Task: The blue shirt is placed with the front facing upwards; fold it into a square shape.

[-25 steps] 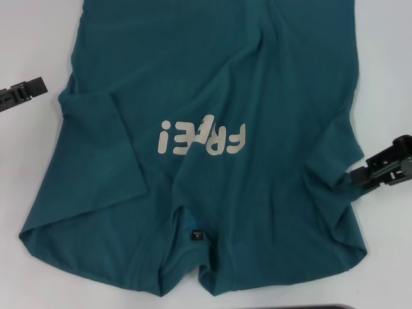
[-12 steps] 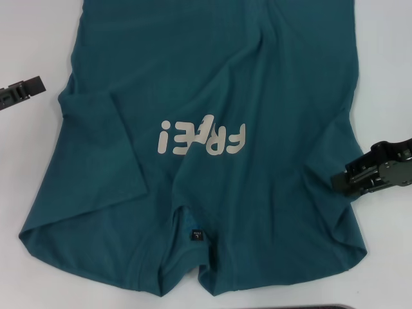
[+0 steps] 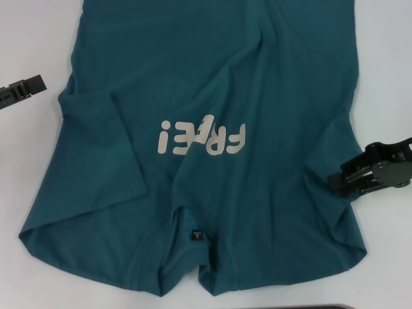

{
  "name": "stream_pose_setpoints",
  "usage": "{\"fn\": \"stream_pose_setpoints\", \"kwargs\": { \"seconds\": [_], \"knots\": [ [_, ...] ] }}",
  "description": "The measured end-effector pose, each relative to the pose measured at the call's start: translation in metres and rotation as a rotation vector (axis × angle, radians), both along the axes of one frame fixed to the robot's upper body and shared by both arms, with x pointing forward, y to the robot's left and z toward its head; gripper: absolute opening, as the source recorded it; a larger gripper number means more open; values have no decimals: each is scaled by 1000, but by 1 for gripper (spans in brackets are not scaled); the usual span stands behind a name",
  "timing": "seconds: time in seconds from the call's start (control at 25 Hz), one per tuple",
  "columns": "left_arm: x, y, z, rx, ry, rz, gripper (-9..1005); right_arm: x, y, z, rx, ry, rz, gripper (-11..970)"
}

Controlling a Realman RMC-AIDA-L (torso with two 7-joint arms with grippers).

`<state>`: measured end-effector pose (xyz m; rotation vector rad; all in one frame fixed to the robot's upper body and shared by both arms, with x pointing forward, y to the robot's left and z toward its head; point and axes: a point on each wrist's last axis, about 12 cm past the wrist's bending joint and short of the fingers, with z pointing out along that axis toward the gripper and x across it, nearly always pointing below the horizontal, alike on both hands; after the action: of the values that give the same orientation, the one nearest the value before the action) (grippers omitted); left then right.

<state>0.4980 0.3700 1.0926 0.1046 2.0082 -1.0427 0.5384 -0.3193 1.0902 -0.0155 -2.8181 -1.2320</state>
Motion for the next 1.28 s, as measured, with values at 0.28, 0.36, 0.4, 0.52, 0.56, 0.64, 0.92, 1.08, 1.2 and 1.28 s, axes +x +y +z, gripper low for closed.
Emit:
{"fn": "stream_pose_setpoints", "kwargs": {
  "seconds": [0.28, 0.36, 0.4, 0.52, 0.56, 0.64, 0.92, 1.08, 1.2, 1.28],
  "knots": [
    [-1, 2, -1, 7, 4, 16, 703, -2, 2, -2, 9, 24, -2, 365],
    [-1, 2, -2, 8, 5, 17, 703, -2, -1, -2, 3, 24, -16, 365],
    [0, 2, -2, 8, 4, 18, 702, -2, -2, -3, 0, 22, -24, 365],
    [0, 2, -2, 8, 3, 18, 702, 0, -1, -4, 1, 14, -36, 365],
    [0, 2, -1, 8, 3, 18, 702, 1, 1, -4, 3, 9, -36, 365],
    [1, 1, -1, 8, 3, 17, 703, 3, 6, -4, 7, -2, -35, 364],
    [0, 2, -2, 9, 5, 21, 703, 8, 17, -6, 26, -19, -38, 364],
    [0, 2, -2, 10, 5, 23, 703, 12, 18, -3, 47, -53, -67, 364],
    [0, 2, -2, 10, 5, 23, 702, 17, 18, -2, 51, -86, -93, 364],
    [0, 2, -2, 10, 5, 23, 702, 20, 19, -4, 40, -104, -106, 364]
  ]
}}
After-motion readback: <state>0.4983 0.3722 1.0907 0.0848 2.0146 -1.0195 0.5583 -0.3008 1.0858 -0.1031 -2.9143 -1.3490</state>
